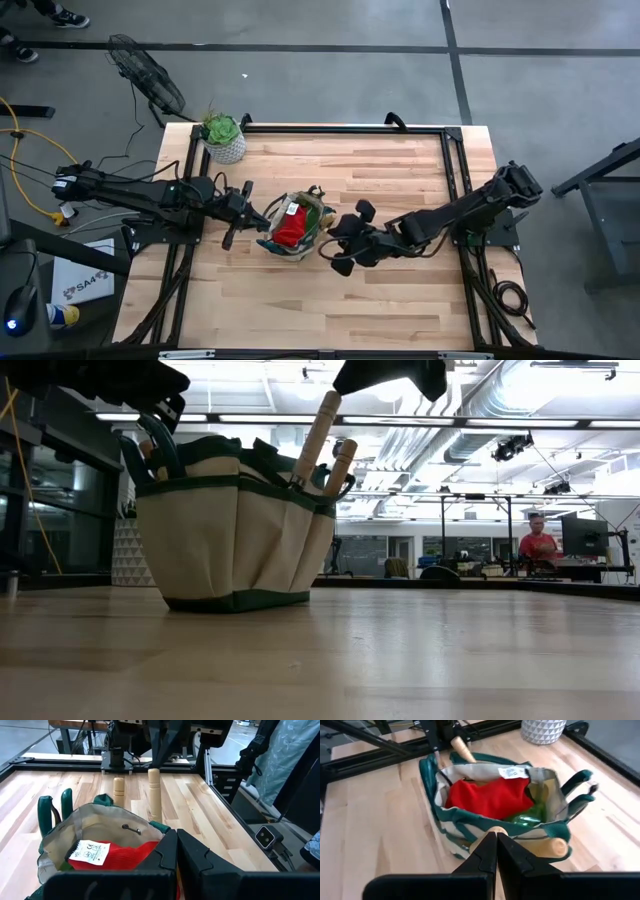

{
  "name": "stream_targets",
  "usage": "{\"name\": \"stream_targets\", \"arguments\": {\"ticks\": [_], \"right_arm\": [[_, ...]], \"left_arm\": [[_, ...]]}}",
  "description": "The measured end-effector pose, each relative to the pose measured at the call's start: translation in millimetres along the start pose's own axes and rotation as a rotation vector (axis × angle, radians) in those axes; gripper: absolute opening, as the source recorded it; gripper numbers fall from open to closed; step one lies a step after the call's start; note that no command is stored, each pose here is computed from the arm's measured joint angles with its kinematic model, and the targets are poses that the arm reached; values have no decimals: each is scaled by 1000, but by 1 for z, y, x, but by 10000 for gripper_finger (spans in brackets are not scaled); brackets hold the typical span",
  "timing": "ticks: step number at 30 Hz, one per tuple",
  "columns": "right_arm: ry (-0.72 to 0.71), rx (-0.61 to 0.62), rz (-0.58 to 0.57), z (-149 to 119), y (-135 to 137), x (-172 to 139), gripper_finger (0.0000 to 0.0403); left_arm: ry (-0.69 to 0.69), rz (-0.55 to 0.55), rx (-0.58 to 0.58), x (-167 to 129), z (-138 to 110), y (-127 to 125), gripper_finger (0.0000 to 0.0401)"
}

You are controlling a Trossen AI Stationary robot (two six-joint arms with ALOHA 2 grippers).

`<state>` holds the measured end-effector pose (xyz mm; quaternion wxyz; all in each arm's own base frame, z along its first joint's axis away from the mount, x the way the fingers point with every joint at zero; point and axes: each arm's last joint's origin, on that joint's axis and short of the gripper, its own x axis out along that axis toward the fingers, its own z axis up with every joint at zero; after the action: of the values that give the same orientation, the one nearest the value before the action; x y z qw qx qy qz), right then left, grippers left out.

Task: Pick & Place Garden tools in Gardening bag
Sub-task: Put the trowel into the gardening bag

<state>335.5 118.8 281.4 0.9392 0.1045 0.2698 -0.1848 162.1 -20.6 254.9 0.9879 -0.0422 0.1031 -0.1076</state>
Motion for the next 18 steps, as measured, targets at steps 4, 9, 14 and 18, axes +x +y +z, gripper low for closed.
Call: {"name": "stream_targets", "arguments": {"ticks": [4,9,14,18], "right_arm": [[19,0,9,-3,1,8,3],[13,11,6,-3,0,15,3],[0,17,31,1,-1,19,3],[-16,23,43,4,-1,20,3]], "left_arm": [[0,0,0,0,0,0,0],[9,1,-1,0,-1,0,0],[15,1,-2,0,-1,0,0],[15,1,-2,0,-1,0,0]]}}
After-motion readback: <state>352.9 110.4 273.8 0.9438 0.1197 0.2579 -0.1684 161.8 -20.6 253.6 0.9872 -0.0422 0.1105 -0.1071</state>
